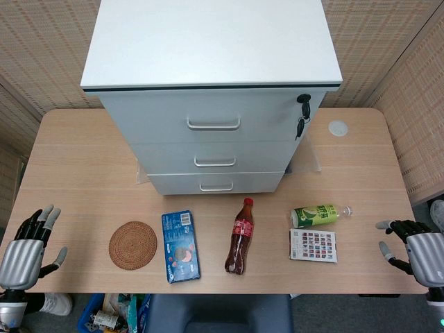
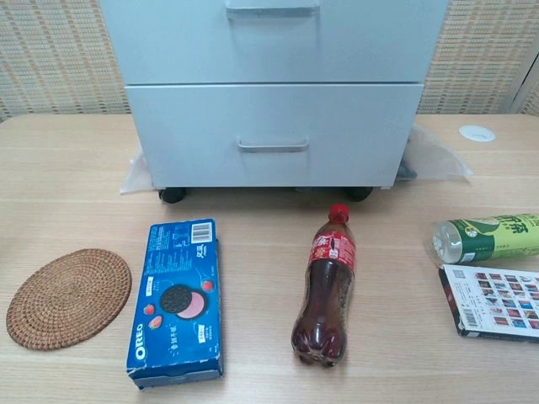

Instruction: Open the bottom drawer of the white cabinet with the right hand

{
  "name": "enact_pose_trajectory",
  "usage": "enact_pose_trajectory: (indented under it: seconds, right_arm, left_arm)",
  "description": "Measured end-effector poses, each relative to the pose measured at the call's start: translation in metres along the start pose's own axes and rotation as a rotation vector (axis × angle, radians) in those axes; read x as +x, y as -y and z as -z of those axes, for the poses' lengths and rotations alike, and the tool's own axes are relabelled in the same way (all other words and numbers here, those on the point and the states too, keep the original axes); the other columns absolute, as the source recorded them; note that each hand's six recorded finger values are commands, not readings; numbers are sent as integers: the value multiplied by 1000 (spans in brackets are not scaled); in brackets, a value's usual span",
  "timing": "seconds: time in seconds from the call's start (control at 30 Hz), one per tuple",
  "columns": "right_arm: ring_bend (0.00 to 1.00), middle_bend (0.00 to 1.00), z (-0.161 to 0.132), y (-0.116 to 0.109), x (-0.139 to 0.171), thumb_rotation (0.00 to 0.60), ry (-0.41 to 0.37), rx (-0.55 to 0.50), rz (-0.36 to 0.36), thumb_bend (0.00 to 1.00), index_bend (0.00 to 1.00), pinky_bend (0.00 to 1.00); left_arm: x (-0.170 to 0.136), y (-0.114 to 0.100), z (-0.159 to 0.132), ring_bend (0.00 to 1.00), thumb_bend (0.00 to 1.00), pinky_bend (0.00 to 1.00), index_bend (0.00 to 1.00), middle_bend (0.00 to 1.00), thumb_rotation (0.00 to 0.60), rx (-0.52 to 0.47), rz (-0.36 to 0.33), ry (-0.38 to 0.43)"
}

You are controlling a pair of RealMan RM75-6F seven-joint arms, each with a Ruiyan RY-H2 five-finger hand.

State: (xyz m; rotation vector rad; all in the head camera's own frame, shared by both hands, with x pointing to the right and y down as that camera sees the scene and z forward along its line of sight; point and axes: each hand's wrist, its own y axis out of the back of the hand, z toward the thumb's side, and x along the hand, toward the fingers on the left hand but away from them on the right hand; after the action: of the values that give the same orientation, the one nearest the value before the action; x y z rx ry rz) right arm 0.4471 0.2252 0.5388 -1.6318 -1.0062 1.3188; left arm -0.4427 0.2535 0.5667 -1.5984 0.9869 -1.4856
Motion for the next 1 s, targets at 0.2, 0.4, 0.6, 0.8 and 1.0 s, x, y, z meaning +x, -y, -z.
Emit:
enact_pose_trajectory:
  seconds: [0.2, 0.4, 0.6, 0.8, 1.0]
  right_arm:
    - [401, 478, 0, 1, -2, 600, 3, 5, -4, 319, 394, 440]
    - [401, 478, -2, 1, -4, 600, -3, 6, -5, 319, 372, 440]
    - [401, 476, -8, 3, -8, 600, -9, 10, -16, 319, 333, 440]
    - [499, 527, -27, 7, -25, 600, -59, 43, -57, 319, 299, 463]
    - [740, 746, -63, 10, -57, 600, -160, 95, -99, 330, 283, 742]
  left_arm:
    - [1, 2, 0, 22, 339, 125, 19, 0, 600, -2, -4, -2]
    - [2, 2, 1, 22, 339, 125, 19, 0, 600, -3, -5, -3]
    - [3, 4, 1, 22, 339, 125, 19, 0, 600, -3, 1, 0]
    - [3, 3, 2, 22, 339, 125, 19, 0, 600, -1, -1, 2]
    - [4, 5, 1, 22, 339, 125, 19, 0, 600, 2, 10, 9]
